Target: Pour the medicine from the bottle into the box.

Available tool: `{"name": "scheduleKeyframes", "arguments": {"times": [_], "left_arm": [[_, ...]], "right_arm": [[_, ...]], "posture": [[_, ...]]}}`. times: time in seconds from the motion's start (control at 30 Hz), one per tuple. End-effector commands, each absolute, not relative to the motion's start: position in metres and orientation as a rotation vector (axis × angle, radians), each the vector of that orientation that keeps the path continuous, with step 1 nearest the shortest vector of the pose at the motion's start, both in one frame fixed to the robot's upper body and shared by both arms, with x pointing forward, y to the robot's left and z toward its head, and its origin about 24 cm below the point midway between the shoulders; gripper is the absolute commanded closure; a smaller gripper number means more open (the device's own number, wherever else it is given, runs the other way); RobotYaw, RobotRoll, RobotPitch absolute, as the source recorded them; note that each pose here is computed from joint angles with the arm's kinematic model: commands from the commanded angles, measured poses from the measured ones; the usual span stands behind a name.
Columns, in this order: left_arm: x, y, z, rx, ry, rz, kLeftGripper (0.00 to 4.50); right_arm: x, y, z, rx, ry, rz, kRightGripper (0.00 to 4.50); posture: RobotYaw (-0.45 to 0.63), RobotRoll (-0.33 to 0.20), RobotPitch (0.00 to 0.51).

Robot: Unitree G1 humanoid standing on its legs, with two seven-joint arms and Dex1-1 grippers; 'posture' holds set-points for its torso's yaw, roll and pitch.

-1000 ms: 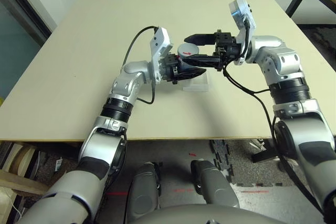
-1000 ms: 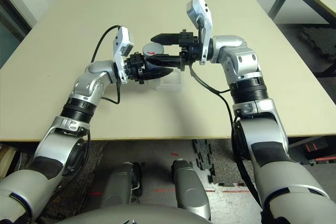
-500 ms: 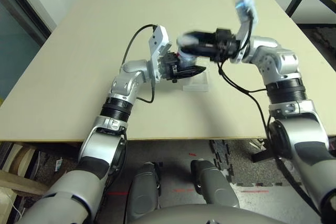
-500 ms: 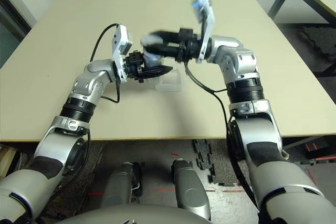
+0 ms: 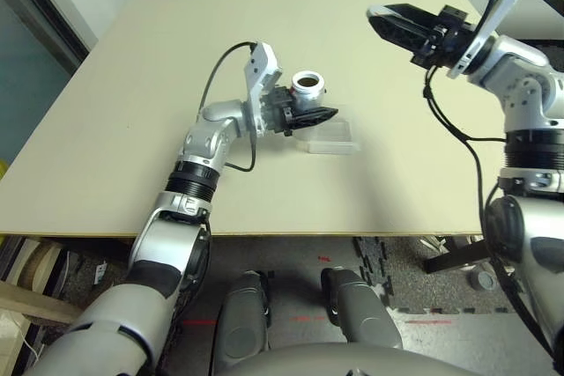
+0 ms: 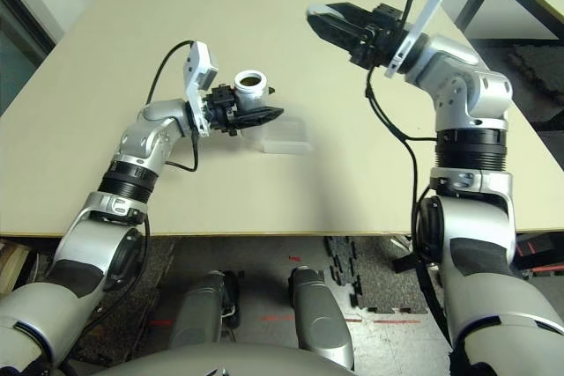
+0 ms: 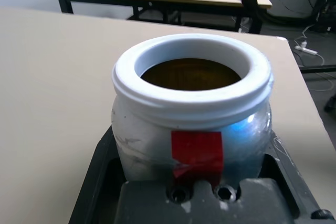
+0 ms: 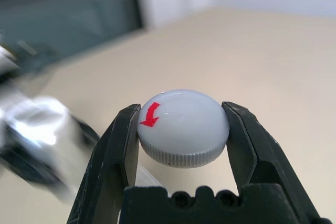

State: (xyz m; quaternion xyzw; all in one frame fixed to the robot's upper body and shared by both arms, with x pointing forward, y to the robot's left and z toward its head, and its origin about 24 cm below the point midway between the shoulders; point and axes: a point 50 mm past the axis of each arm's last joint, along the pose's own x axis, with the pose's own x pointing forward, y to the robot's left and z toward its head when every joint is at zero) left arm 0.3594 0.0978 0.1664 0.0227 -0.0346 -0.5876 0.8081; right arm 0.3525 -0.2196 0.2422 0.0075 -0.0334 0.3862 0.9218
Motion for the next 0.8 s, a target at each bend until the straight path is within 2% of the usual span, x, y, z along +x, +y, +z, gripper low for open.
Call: {"name": "scheduleKeyframes", "arguments": {"times": [0.03,0.37,0.8], "left_arm": [[0.363,0.098,0.167,0.068,-0.071,-1.243,1.91],[0.367,0.099,0.168,0.069,-0.081,-1.221,1.91],[0.369,0.104,0.168,0.081,-0.083,-1.197,1.91]], "right_arm": [[0.348,-0.236,0.24,-0.054,-0.036,0.695,1.92],[0.334,-0.277,0.22,-0.154,0.12,0.501,1.92],[0.332,-0.267,0.184,-0.248,0.286,0.548,1.92]], "posture": [[-0.27,0.0,0.131],[-0.28,0.0,0.127],[-0.27,0.0,0.123]]}}
